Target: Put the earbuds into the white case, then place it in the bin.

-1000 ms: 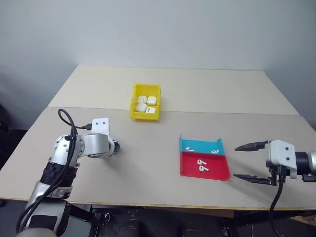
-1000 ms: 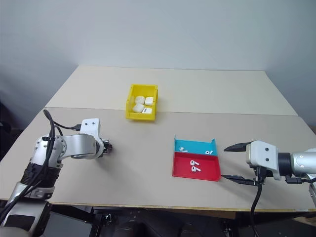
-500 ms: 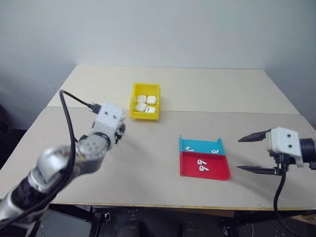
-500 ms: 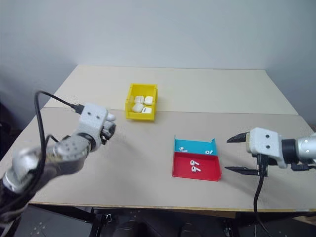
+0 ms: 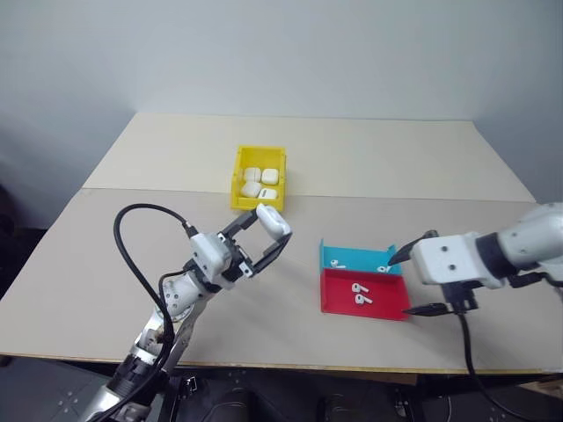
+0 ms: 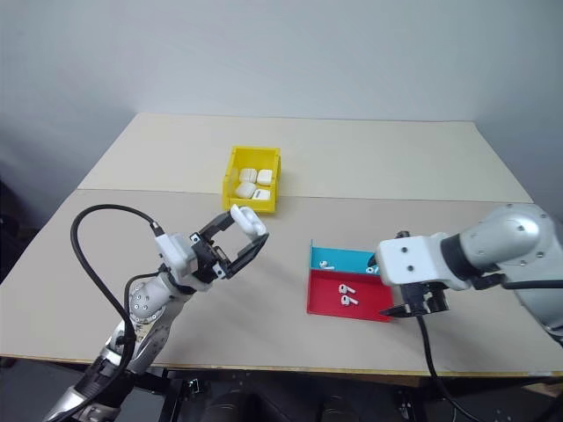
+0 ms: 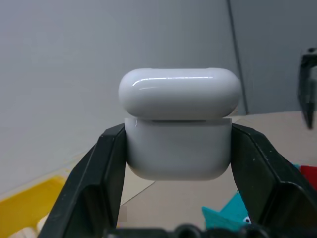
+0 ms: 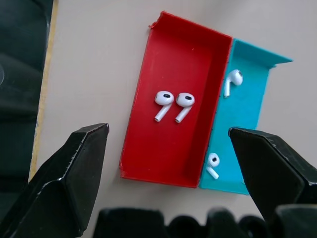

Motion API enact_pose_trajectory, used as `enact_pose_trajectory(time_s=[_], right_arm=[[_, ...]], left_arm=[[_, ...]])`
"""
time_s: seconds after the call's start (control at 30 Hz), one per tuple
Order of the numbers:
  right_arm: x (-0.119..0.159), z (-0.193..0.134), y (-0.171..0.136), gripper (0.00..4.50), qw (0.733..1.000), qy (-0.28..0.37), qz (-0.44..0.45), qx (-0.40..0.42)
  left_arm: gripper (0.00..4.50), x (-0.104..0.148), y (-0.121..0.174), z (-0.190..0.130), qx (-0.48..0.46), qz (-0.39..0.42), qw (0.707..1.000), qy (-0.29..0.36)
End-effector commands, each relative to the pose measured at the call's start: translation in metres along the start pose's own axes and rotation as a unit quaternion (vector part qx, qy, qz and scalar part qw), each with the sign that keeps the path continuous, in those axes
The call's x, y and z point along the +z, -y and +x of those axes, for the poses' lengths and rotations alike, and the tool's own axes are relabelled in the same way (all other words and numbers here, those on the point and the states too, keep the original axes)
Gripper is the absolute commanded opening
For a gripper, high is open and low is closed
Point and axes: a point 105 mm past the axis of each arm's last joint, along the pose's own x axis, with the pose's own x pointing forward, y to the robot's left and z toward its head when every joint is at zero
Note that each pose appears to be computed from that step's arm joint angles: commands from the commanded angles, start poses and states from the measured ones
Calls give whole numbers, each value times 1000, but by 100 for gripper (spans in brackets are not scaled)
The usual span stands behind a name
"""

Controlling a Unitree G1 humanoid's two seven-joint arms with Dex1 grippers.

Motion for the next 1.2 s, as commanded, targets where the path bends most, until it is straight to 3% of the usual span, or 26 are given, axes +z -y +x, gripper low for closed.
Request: enact_pose_trajectory(time_s=[0.03, 0.27, 0.37, 0.53, 0.63, 0.87, 0.97, 1.2], right_arm=[[6, 5, 3, 450, 1000, -10, -2, -7], [13, 20, 2, 450, 1000, -22, 5, 13], [13, 27, 9, 395, 1000, -29, 3, 6], [8, 38, 12, 395, 998, -55, 0, 13], [9, 45, 15, 339, 998, -56, 8, 10], [4, 54, 17, 339, 997, -72, 22, 17], [-1, 59, 19, 281, 996, -81, 30, 14], [0, 65, 17, 281, 996, -80, 32, 19]], left_arm=[[279, 11, 0, -11, -26, -17, 998, 62], [279, 4, 15, -32, -58, -63, 993, 76], [279, 0, 22, -41, -70, -76, 992, 67], [279, 3, 28, -42, -84, -67, 992, 64], [279, 4, 28, -42, -79, -64, 993, 65], [279, 8, 32, -41, -80, -56, 993, 64], [279, 8, 33, -41, -78, -55, 993, 63], [279, 9, 34, -42, -76, -53, 994, 57]])
